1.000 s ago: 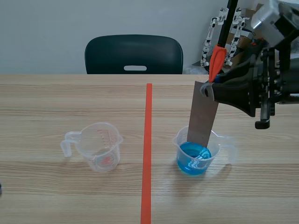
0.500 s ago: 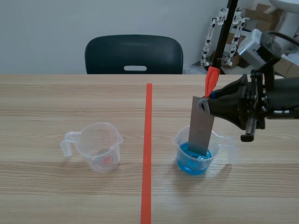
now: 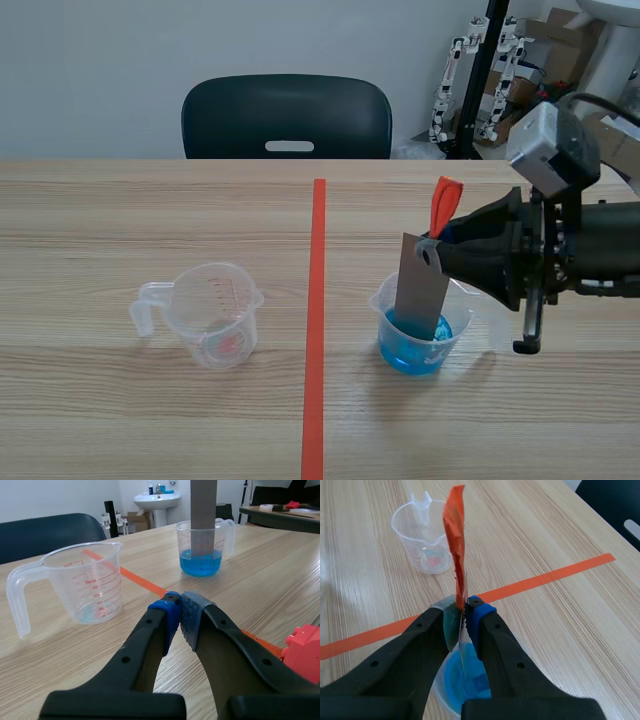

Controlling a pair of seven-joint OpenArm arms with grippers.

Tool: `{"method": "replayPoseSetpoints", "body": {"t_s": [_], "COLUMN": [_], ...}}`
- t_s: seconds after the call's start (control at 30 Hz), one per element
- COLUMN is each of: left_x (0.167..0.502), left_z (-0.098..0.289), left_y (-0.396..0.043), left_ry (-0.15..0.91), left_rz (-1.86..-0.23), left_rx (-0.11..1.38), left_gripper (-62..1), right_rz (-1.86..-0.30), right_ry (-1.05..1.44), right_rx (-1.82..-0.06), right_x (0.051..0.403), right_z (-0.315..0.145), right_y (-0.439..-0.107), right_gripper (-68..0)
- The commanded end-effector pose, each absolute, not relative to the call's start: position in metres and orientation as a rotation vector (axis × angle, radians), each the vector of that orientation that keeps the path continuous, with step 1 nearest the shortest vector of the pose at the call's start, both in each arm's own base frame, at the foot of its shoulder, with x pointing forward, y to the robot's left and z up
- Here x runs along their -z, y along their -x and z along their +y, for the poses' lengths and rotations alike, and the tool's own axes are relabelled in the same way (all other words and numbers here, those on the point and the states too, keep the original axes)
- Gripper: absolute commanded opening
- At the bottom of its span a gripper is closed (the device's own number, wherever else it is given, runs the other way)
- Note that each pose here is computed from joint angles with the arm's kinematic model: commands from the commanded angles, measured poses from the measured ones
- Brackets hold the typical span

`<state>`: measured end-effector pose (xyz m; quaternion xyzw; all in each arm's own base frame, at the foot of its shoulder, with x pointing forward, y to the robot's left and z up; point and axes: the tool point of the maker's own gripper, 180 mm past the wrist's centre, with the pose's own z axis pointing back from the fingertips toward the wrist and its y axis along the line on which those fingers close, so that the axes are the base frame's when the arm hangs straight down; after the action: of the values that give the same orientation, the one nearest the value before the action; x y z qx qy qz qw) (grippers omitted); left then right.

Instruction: Do the redox reaction experiment. lower the plate into the blue solution

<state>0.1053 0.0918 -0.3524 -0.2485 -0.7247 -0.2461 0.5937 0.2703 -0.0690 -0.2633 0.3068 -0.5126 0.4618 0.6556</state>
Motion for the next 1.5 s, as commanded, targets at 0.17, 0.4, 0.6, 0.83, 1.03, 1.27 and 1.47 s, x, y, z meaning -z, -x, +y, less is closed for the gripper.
{"method": "replayPoseSetpoints", "body": {"t_s": [0.17,0.4,0.6,0.83,1.03,1.27,1.47], "left_x": [0.342,0.334,0.327,0.323,0.318,0.313,0.313], "left_z": [0.093,0.09,0.087,0.086,0.084,0.077,0.073], "left_y": [-0.114,-0.118,-0.121,-0.119,-0.121,-0.119,-0.117], "left_ry": [0.571,0.58,0.585,0.592,0.621,0.673,0.715], "left_rz": [-1.76,-1.792,-1.818,-1.828,-1.832,-1.837,-1.821], "left_rx": [0.571,0.602,0.61,0.616,0.617,0.652,0.636], "left_gripper": [-57.9,-50.8,-20.8,-6.6,-6.7,-6.7,-6.7], "right_rz": [-1.207,-1.226,-1.238,-1.242,-1.276,-1.289,-1.285], "right_ry": [-0.717,-0.71,-0.715,-0.721,-0.698,-0.693,-0.691], "right_rx": [-1.048,-1.029,-1.0,-0.956,-0.938,-0.931,-0.933], "right_x": [0.258,0.264,0.269,0.284,0.28,0.277,0.278], "right_z": [-0.074,-0.084,-0.088,-0.086,-0.091,-0.093,-0.093], "right_y": [-0.269,-0.271,-0.274,-0.276,-0.284,-0.286,-0.286], "right_gripper": [-66.9,-66.9,-66.9,-66.9,-66.9,-66.9,-66.9]}}
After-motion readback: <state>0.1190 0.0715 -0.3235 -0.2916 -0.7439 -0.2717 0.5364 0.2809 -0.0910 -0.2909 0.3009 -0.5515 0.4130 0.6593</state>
